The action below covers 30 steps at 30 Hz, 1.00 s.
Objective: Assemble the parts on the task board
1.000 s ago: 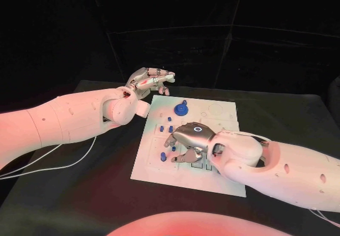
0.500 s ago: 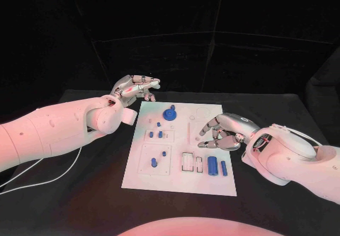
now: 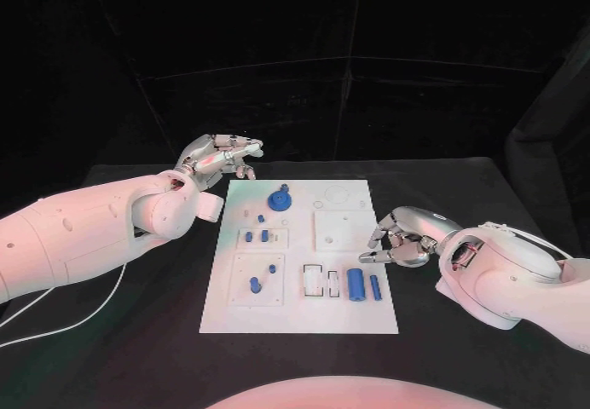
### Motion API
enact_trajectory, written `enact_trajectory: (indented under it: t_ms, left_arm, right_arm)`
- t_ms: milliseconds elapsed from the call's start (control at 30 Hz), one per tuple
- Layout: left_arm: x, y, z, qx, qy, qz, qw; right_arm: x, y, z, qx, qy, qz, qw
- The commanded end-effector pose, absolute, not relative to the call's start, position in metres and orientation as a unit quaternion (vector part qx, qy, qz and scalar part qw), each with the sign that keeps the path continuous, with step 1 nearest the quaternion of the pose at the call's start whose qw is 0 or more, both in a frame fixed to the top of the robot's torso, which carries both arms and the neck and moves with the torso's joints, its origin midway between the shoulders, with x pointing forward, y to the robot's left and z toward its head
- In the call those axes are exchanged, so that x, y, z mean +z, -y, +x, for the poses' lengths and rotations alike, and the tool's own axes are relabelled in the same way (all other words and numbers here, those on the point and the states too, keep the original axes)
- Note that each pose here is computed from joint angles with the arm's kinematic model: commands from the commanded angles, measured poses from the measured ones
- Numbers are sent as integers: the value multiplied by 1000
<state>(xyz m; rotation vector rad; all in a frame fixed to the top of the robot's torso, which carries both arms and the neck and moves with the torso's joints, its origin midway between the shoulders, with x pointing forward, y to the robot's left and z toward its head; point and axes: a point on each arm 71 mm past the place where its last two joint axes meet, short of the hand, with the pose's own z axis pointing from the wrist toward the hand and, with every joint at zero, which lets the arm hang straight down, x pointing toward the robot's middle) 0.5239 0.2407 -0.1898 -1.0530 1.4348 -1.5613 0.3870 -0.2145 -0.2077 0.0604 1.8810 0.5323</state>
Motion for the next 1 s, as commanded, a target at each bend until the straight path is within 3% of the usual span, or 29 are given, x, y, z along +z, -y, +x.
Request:
enact_trajectory:
  t_ms: [33, 1000]
  left_arm:
    - [-188, -240, 523, -616, -559, -409, 374]
    - [-191, -242, 522, -615, -560, -411, 373]
  right_arm:
    - [-217, 215, 383, 184, -822, 25, 539]
    - [-251, 190, 374, 174, -848, -8, 501]
